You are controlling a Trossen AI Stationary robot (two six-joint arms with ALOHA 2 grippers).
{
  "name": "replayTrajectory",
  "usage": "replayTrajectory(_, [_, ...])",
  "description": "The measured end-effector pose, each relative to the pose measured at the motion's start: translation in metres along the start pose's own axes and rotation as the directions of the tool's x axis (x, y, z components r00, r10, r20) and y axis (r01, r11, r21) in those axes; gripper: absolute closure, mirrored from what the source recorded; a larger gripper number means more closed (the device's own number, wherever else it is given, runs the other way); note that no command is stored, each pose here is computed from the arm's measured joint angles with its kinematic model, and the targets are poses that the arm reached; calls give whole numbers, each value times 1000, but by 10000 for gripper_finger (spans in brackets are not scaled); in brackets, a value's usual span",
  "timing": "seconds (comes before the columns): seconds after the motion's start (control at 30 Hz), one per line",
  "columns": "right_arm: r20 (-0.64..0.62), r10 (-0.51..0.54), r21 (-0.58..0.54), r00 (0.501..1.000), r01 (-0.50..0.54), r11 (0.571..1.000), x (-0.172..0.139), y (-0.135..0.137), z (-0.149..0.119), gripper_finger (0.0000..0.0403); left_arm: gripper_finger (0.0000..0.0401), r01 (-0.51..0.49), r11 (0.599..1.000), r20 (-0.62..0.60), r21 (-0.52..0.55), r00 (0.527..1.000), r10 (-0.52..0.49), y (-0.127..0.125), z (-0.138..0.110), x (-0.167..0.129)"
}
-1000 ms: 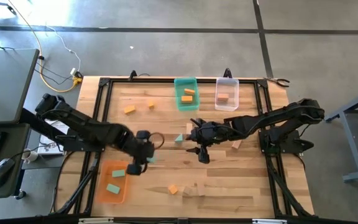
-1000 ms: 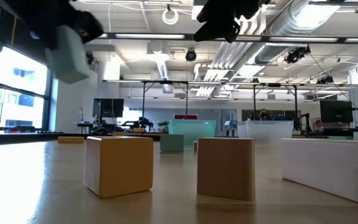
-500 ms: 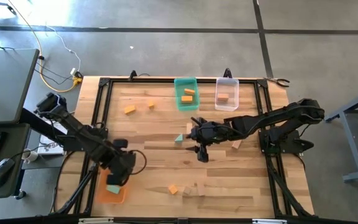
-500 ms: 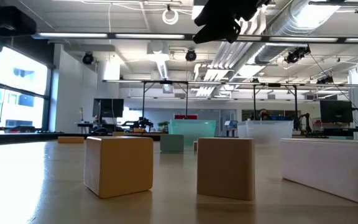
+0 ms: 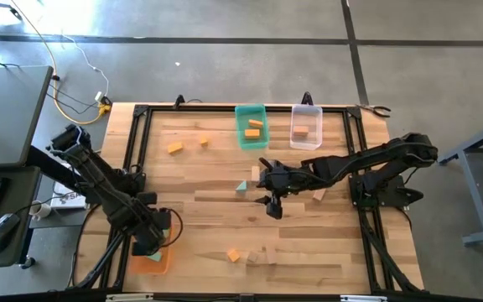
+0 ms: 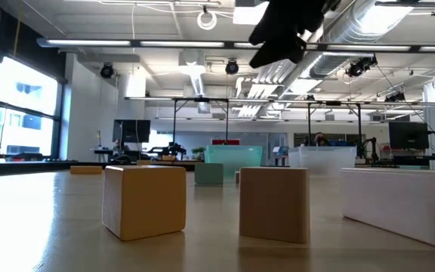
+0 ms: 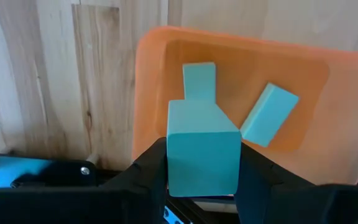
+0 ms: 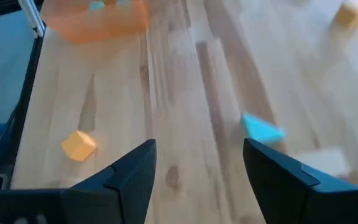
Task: Sort & place blocks by color
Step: Put the light blue block into the orange bin, then put the brown block into the transparent bin
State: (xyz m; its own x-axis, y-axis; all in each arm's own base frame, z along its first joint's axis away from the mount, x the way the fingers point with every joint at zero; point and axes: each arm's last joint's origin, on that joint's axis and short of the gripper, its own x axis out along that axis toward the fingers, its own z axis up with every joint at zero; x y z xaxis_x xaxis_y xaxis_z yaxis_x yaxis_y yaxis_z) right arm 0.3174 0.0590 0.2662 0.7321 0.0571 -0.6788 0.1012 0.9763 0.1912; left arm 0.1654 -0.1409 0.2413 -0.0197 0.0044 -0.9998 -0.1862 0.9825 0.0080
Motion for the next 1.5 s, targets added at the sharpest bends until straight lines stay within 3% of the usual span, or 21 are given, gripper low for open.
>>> replayTrajectory(0.2, [-79,83,126,993,-73,989,-1,11,-9,174,281,4,1000,-4,0,1000,-4,-1,-1,0])
replayTrajectory(0.43, [-93,118,157,989,-102,982,-5,38,-20,174,239,5,1000,-4,-16,1000,-5,-1,-1,0])
replayTrajectory(0.67, [-80,125,218,989,-105,970,-12,66,-33,174,197,10,1000,-10,-17,1000,-10,-1,-1,0])
replayTrajectory(0.83, [7,145,214,989,-143,966,-18,87,-36,174,186,10,1000,-10,-18,1000,-10,-1,-1,0])
replayTrajectory(1.13, [149,213,237,965,-245,940,-28,110,-32,174,187,13,1000,-7,4,1000,-13,-1,0,0])
replayTrajectory(1.33, [235,229,196,945,-277,941,-48,134,-9,174,187,28,1000,5,1,1000,-28,0,3,0])
replayTrajectory(1.5, [179,160,161,971,-189,969,-59,156,8,174,187,30,999,12,13,999,-31,1,6,0])
